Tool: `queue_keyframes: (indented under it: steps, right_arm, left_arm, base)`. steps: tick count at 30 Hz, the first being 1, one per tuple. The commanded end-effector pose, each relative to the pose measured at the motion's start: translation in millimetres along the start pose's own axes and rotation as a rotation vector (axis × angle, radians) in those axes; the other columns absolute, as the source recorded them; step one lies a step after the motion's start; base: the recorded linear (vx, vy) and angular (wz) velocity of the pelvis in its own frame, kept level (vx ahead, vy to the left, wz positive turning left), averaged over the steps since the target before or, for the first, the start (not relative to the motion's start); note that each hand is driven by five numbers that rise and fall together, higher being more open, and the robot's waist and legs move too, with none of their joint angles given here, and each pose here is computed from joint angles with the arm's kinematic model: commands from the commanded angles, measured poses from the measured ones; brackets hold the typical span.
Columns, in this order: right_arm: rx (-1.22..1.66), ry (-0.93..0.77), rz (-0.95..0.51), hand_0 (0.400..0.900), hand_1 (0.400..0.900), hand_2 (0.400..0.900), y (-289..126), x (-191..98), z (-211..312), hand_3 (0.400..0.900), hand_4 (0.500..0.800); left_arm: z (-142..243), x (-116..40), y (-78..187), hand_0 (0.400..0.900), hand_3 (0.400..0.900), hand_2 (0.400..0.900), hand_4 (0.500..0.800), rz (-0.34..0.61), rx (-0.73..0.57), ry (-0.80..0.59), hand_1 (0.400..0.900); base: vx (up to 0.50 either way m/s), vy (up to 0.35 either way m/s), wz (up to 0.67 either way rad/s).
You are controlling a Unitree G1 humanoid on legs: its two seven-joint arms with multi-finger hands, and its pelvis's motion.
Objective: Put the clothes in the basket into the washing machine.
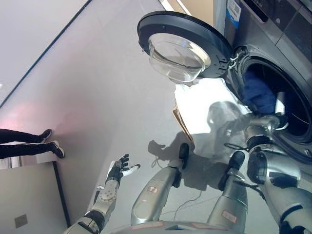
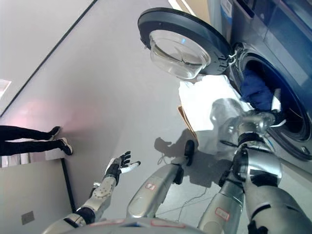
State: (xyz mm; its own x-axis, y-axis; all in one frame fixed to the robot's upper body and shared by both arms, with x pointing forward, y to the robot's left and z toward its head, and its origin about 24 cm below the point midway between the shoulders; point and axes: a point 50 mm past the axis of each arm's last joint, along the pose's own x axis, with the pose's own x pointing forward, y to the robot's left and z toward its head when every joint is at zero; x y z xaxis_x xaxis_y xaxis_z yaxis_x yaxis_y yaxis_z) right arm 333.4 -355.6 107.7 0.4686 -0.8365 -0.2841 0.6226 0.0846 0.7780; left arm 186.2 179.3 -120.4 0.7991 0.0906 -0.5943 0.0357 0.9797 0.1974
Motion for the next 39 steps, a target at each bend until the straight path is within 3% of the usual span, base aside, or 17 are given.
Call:
queue_keyframes:
  steps: [1,6,15,16,24,28,35,39]
  right_arm:
    - [0.064,-0.276,0.147,0.4,0.4,0.4,49.0,5.8,78.4,0.4,0.5]
    - [0.039,-0.31,0.222,0.4,0.4,0.4,77.1,0.5,96.2,0.4,0.5]
    - [0.002,-0.324,0.224,0.4,0.4,0.4,76.4,2.4,101.4,0.4,0.5]
    - [-0.004,-0.315,0.221,0.9,0.9,0.9,75.0,3.4,100.0,0.9,0.8]
    - [-0.069,-0.208,0.212,0.9,0.9,0.9,62.3,8.6,77.6,0.9,0.8]
    - [-0.241,-0.119,0.191,0.9,0.9,0.9,41.6,12.3,51.7,0.9,0.8]
    - [-0.664,0.106,0.194,0.9,0.9,0.9,-25.4,6.3,-15.2,0.9,0.8]
    - [-0.754,0.22,0.163,0.9,0.9,0.9,-69.8,-3.5,-42.9,0.9,0.8]
  left_arm:
    - [-26.9,-12.8,9.2,0.9,0.9,0.9,0.8,0.036,0.028,0.074,0.9]
    - [-26.1,-12.4,9.3,0.9,0.9,0.9,0.8,0.029,0.035,0.071,0.9]
    - [-20.3,-10.2,7.5,0.9,0.9,0.9,0.8,0.024,0.027,0.048,0.9]
    - [-19.9,-10.0,7.7,0.9,0.9,0.9,0.8,0.024,0.029,0.046,0.9]
    - [-20.2,-9.3,10.2,0.9,0.9,0.9,0.8,0.034,0.02,0.055,0.9]
    - [-22.2,-9.3,11.7,0.9,0.9,0.9,0.8,0.035,0.02,0.071,0.9]
    - [-22.9,-8.8,18.4,0.9,0.9,0.9,0.8,0.04,-0.003,0.082,0.9]
    - [-24.5,-8.5,24.3,0.9,0.9,0.9,0.8,0.047,-0.006,0.097,0.9]
  base:
    - [0.035,0.0,0.05]
    - [0.051,-0.032,0.06]
    - [0.028,-0.022,0.08]
    - [0.016,0.011,0.05]
    - [-0.001,0.004,-0.01]
    - [-0.029,-0.001,-0.06]
    - [-0.034,-0.022,-0.05]
    - [0.008,-0.062,0.02]
